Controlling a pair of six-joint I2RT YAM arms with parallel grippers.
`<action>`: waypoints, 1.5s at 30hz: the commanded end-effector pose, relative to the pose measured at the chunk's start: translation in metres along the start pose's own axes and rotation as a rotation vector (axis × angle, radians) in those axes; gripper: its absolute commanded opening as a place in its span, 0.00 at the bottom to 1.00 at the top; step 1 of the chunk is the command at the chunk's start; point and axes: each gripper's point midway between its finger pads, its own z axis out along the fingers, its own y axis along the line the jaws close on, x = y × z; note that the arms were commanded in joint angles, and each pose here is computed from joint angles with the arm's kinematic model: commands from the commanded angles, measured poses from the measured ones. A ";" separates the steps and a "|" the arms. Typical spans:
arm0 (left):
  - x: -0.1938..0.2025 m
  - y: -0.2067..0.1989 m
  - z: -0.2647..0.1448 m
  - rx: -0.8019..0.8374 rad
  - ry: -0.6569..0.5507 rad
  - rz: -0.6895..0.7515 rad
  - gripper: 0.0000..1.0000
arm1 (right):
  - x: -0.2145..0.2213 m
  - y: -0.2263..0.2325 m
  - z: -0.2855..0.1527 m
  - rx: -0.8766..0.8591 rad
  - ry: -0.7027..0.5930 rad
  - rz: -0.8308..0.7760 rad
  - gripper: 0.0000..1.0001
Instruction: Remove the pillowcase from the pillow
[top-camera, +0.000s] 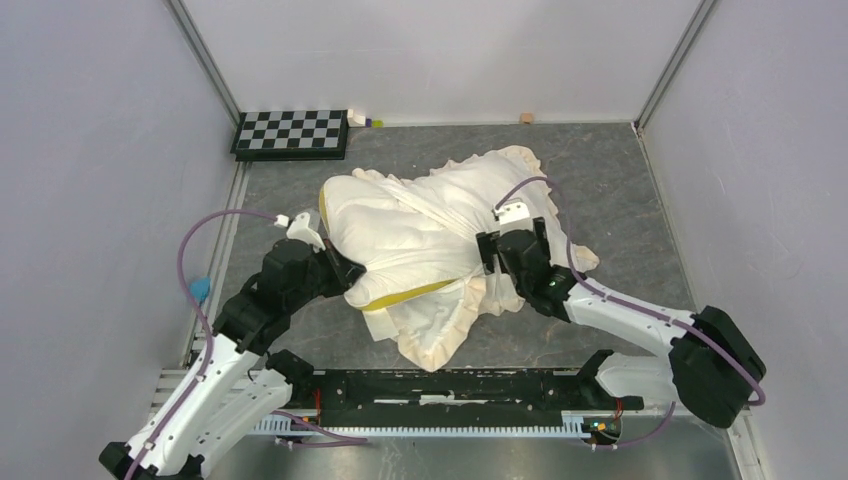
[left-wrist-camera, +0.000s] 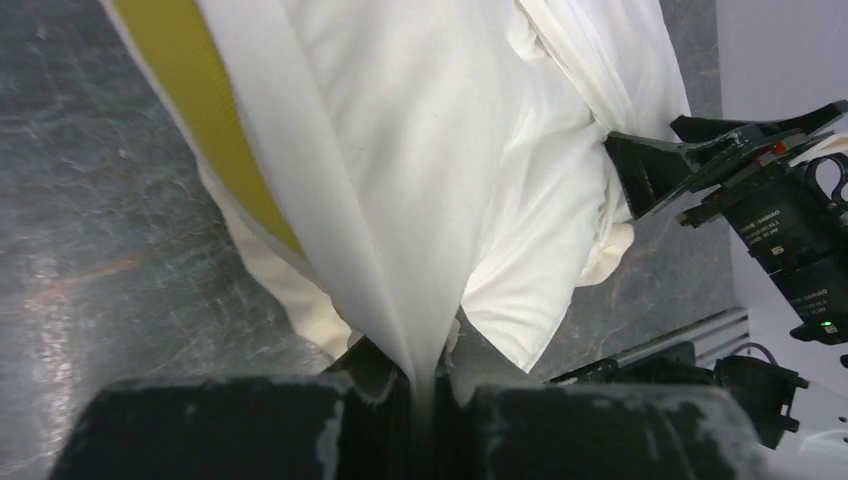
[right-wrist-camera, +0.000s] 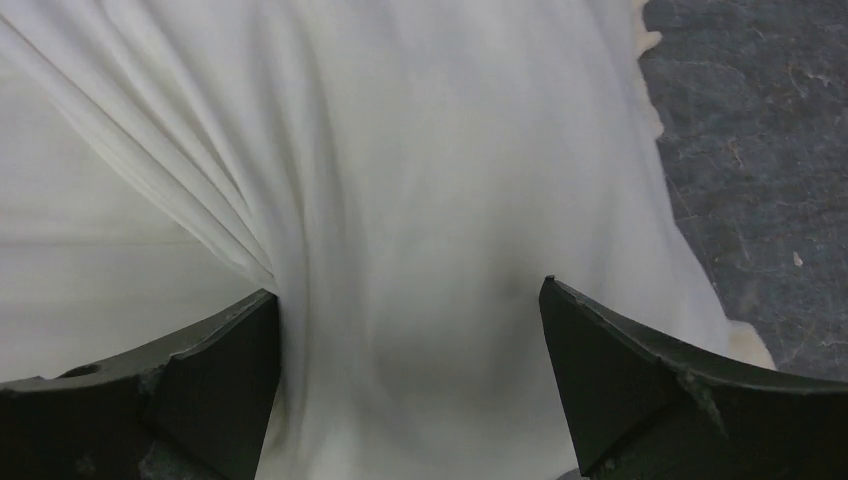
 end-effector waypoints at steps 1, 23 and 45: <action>-0.072 0.003 -0.038 -0.130 -0.241 0.147 0.02 | 0.020 -0.059 -0.001 0.172 0.077 0.032 0.98; -0.054 -0.041 -0.023 0.129 -0.172 0.084 0.02 | -0.082 0.023 -0.086 -0.581 -0.240 0.032 0.97; 0.052 -0.013 0.007 0.183 0.195 -0.015 0.02 | -0.169 0.135 -0.021 -0.572 -0.274 -0.127 0.98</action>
